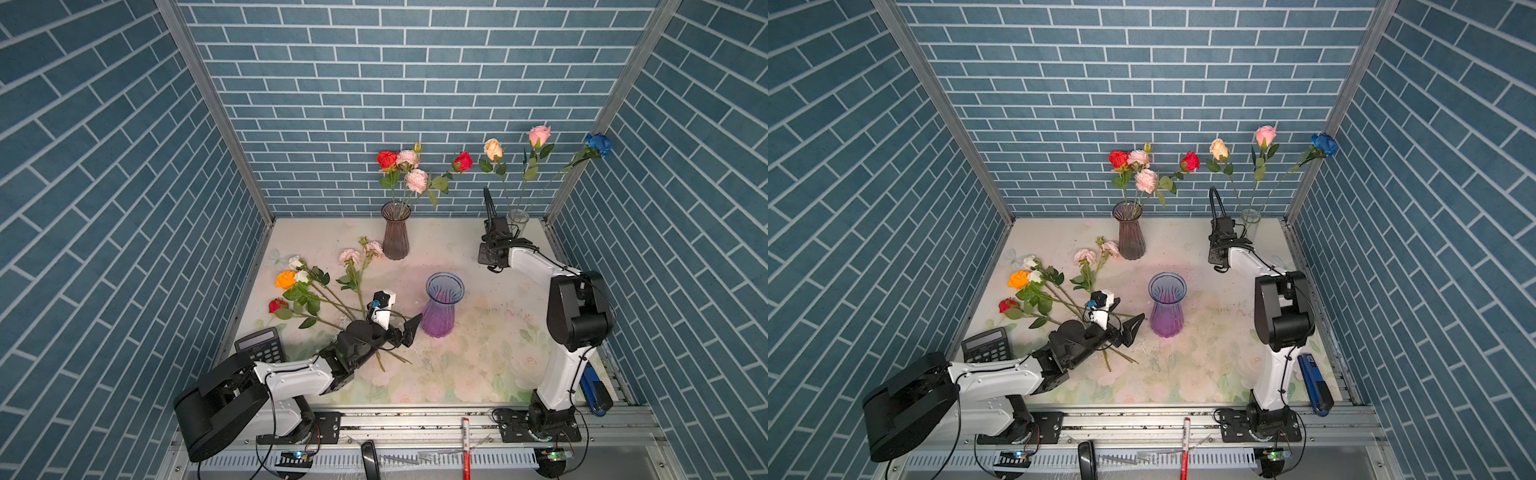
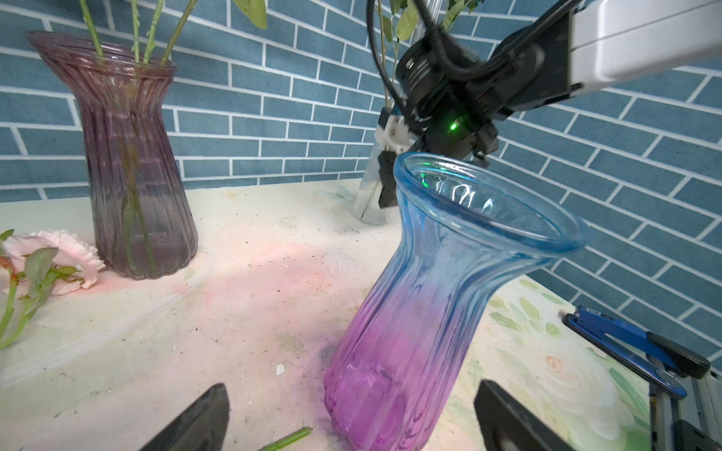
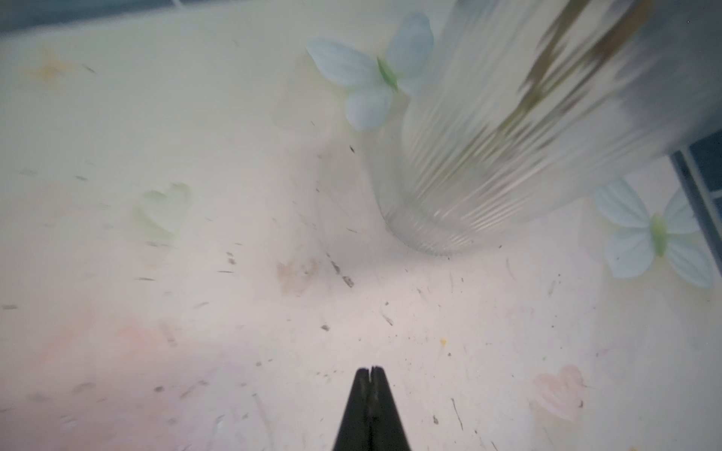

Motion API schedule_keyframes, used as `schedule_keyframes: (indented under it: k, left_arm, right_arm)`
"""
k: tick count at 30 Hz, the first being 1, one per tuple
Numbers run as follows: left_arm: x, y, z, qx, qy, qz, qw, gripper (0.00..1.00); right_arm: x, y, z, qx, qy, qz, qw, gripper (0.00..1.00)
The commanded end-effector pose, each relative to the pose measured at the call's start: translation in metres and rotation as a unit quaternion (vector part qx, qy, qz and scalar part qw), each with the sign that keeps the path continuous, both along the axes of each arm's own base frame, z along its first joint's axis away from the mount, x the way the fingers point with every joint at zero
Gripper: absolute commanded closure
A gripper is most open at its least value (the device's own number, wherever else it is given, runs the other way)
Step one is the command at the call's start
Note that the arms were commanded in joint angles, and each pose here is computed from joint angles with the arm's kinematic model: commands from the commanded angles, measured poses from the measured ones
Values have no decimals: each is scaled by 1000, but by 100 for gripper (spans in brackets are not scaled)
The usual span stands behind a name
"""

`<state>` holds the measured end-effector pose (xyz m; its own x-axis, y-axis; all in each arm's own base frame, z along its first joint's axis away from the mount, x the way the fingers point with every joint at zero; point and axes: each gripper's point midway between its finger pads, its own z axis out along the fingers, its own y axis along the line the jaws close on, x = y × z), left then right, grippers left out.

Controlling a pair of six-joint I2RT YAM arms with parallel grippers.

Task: Arrange flowers in a vase
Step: Move the vase to the top-right of the table.

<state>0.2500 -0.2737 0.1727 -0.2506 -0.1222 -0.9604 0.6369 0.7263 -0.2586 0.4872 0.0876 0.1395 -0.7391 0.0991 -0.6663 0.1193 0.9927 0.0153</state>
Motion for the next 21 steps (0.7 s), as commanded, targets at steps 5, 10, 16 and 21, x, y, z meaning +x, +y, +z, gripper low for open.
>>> schedule_keyframes:
  k: [5, 10, 16, 21]
  left_arm:
    - [13, 16, 1, -37, 28, 62, 997, 0]
    - [32, 34, -14, -38, 127, 111, 985, 0]
    - [76, 123, -38, -88, 312, 209, 923, 0]
    - [84, 168, -22, 10, 320, 290, 902, 0]
  right_arm:
    - [-78, 33, 107, 113, -127, 87, 981, 100]
    - [-152, 20, 90, 175, -128, 63, 974, 100]
    - [-221, -7, 44, 202, -79, 5, 976, 100]
    - [-248, -11, 4, 242, -60, -23, 968, 100]
